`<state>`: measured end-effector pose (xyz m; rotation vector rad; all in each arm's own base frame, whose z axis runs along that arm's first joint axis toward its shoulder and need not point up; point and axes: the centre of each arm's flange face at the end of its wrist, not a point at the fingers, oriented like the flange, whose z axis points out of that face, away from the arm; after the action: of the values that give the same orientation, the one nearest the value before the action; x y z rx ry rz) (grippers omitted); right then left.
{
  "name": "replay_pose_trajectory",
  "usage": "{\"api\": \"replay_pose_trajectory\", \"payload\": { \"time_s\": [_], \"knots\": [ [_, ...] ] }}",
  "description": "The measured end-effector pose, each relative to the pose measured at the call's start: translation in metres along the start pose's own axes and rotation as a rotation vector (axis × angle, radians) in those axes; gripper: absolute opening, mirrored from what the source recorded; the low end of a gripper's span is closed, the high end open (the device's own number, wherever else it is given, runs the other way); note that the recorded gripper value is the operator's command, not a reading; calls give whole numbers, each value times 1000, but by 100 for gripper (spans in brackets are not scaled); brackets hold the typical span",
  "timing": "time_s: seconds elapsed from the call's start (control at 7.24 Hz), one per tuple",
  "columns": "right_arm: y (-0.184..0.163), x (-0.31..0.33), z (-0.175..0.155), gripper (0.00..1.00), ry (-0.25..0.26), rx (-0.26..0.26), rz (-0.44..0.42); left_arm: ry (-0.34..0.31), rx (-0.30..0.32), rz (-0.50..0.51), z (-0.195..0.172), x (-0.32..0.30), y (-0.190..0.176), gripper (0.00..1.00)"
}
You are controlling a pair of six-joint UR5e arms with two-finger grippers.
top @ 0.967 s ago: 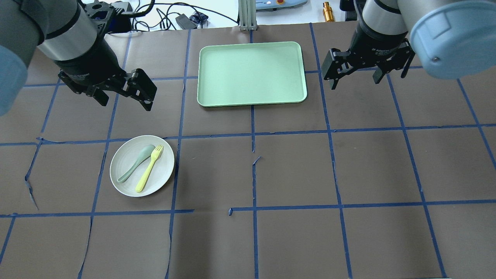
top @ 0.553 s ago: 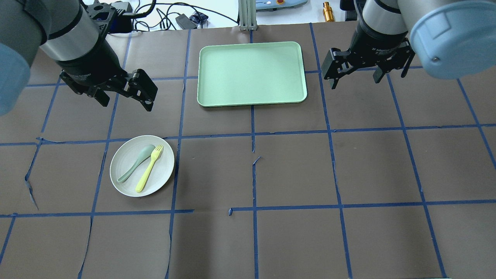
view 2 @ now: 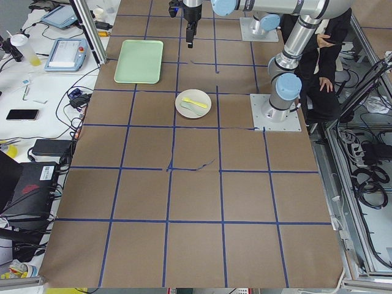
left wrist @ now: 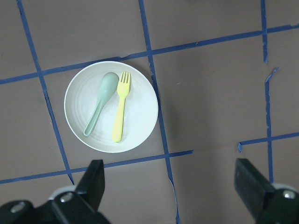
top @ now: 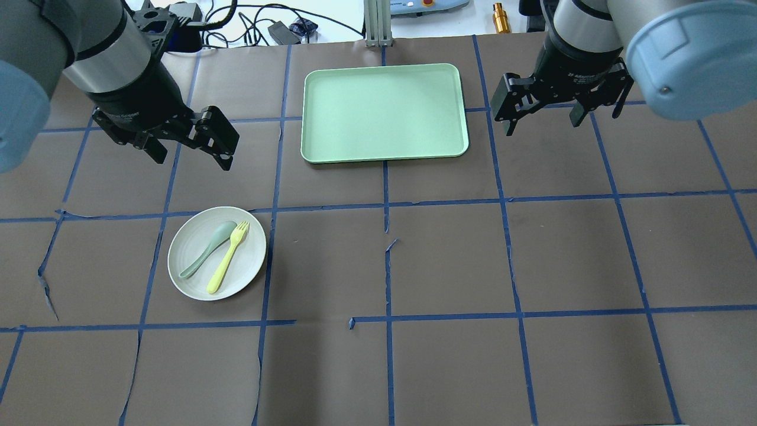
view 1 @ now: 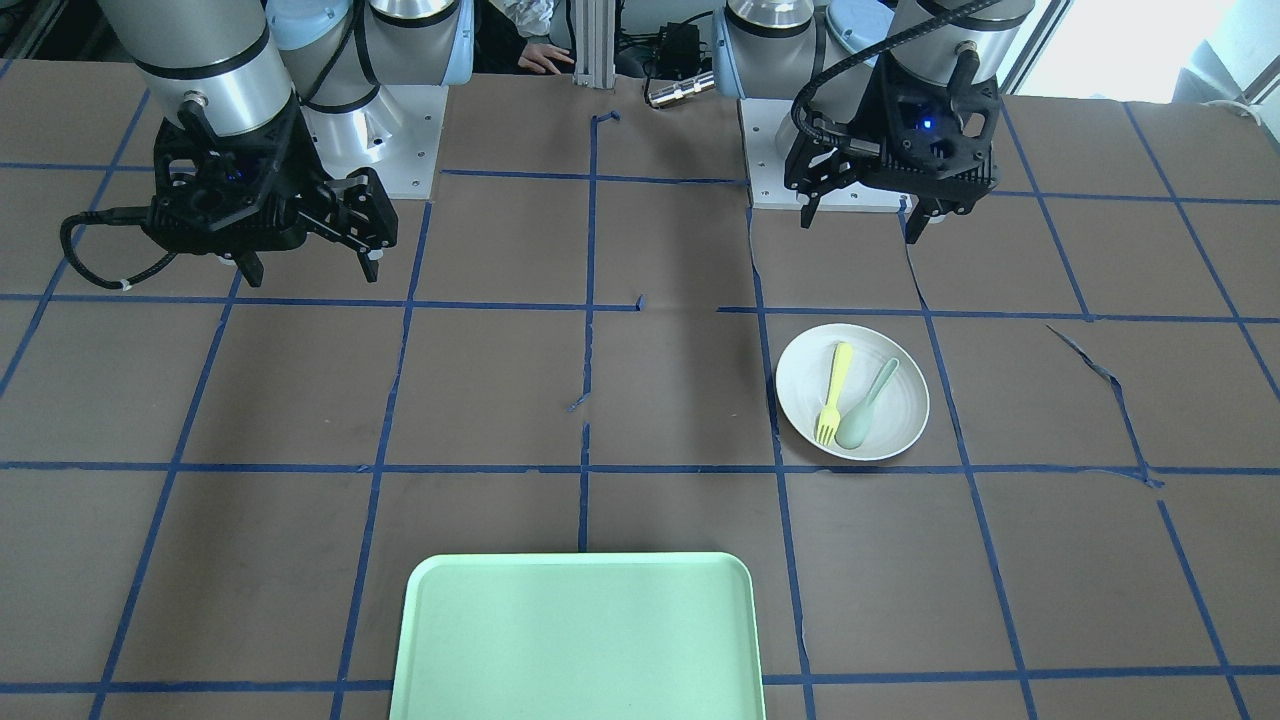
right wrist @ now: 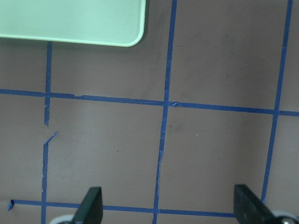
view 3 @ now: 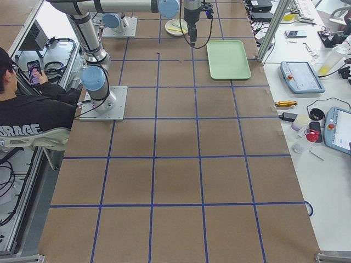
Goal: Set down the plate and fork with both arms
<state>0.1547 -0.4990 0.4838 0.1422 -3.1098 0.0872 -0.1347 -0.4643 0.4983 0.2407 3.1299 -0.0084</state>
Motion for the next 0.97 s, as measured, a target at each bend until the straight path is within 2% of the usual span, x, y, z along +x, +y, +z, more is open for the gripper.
{"api": "replay_pose_trajectory", "payload": {
  "time_s": [0.97],
  "knots": [
    [0, 0, -1, 100, 0, 0, 1, -5, -24, -14, 12, -11, -3, 100]
  ]
}}
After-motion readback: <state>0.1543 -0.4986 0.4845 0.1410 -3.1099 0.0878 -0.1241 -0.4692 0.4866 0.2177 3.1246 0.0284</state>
